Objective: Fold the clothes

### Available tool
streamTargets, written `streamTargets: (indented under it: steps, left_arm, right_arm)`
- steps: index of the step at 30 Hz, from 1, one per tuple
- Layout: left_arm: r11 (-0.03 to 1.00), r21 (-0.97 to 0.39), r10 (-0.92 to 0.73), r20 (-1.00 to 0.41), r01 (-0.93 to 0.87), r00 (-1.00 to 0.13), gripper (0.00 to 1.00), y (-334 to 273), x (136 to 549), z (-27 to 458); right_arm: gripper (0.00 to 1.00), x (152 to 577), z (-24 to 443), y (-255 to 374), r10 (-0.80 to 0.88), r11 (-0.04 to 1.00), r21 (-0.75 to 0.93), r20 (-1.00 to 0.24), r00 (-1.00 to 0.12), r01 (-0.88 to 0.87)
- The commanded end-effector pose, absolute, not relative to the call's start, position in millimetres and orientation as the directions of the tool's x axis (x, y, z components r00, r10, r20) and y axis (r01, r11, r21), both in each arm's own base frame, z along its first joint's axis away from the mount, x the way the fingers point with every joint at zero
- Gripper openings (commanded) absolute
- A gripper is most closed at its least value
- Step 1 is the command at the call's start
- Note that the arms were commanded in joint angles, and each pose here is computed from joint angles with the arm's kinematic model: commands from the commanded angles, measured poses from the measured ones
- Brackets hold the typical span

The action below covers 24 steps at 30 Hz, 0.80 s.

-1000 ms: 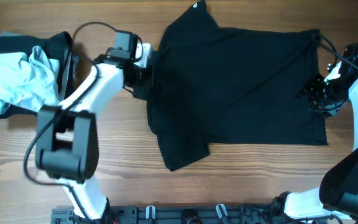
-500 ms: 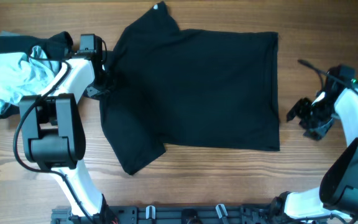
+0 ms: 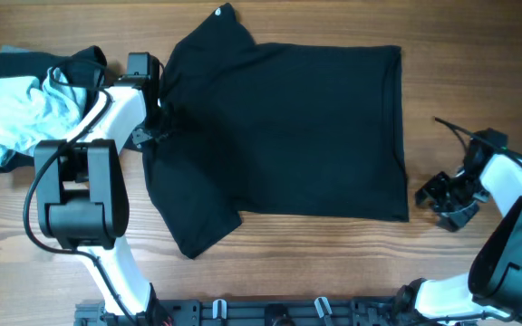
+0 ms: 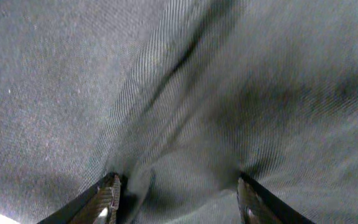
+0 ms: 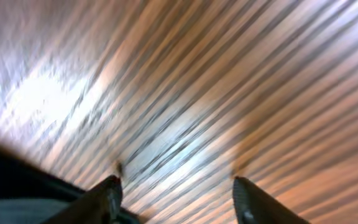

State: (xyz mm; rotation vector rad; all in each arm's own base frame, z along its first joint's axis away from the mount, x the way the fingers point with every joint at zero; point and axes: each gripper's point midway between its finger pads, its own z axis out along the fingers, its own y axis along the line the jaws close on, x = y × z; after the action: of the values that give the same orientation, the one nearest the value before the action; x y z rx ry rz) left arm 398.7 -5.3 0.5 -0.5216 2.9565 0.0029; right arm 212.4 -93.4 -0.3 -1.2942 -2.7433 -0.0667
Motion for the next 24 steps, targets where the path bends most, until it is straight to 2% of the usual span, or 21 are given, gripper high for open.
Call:
streamTargets:
  steps: [1,2,3,4,5,6,7,9,12,14,16,18,21,22,23,24]
  left_arm:
    - [0.943,0.004,-0.33,-0.108,-0.333,-0.938,0.62,-1,382,8]
    - [0.943,0.006,-0.331,-0.102,-0.333,-0.938,0.62,-1,379,11]
    - [0.943,0.004,-0.331,-0.107,-0.333,-0.938,0.62,-1,379,15]
    - [0.943,-0.008,-0.331,-0.121,-0.333,-0.936,0.62,-2,380,21]
    - [0.944,-0.039,-0.331,-0.142,-0.329,-0.933,0.62,-6,383,32]
    - [0.943,-0.074,-0.331,-0.171,-0.323,-0.928,0.63,-10,387,44]
    - [0.943,-0.11,-0.332,-0.208,-0.315,-0.92,0.63,-14,391,60]
    - [0.94,-0.176,-0.331,-0.282,-0.291,-0.9,0.64,-21,398,92]
    - [0.938,-0.233,-0.332,-0.392,-0.257,-0.858,0.75,-24,403,136]
    - [0.938,-0.24,-0.332,-0.414,-0.251,-0.847,0.76,-24,404,145]
    - [0.938,-0.239,-0.332,-0.411,-0.252,-0.849,0.76,-24,403,144]
    - [0.938,-0.239,-0.332,-0.411,-0.251,-0.849,0.77,-24,403,144]
    - [0.938,-0.238,-0.332,-0.41,-0.251,-0.849,0.77,-24,403,144]
    - [0.938,-0.237,-0.332,-0.404,-0.253,-0.852,0.77,-24,401,143]
    - [0.938,-0.233,-0.332,-0.393,-0.256,-0.858,0.77,-24,398,142]
    - [0.938,-0.231,-0.332,-0.387,-0.258,-0.861,0.77,-24,397,141]
  right_arm:
    - [0.59,294,45,-93,0.613,0.77,0.279,-0.073,-0.787,0.574]
    - [0.52,327,72,-73,0.525,0.793,0.448,-0.158,-0.836,0.413]
    - [0.44,344,87,-62,0.502,0.784,0.518,-0.205,-0.84,0.342]
    - [0.24,361,98,-47,0.473,0.778,0.571,-0.259,-0.842,0.262]
    - [0.12,371,100,-36,0.44,0.79,0.576,-0.294,-0.848,0.21]
    - [0.05,378,100,-25,0.403,0.809,0.564,-0.325,-0.855,0.167]
    - [0.04,385,96,-12,0.364,0.836,0.531,-0.351,-0.863,0.137]
    - [0.04,391,79,0,0.364,0.867,0.462,-0.33,-0.871,0.188]
    - [0.04,398,35,12,0.397,0.877,0.392,-0.264,-0.879,0.278]
    - [0.04,399,10,15,0.409,0.868,0.395,-0.22,-0.886,0.302]
    - [0.04,400,1,5,0.419,0.877,0.351,-0.226,-0.879,0.328]
    - [0.04,396,-5,-38,0.542,0.84,0.212,-0.261,-0.799,0.5]
    - [0.04,369,-9,-100,0.737,0.657,0.075,-0.271,-0.619,0.75]
    - [0.04,361,-9,-116,0.781,0.611,0.102,-0.241,-0.576,0.785]
    - [0.15,393,8,-91,0.64,0.762,0.329,-0.251,-0.726,0.558]
    - [0.22,406,20,-73,0.568,0.797,0.42,-0.282,-0.773,0.433]
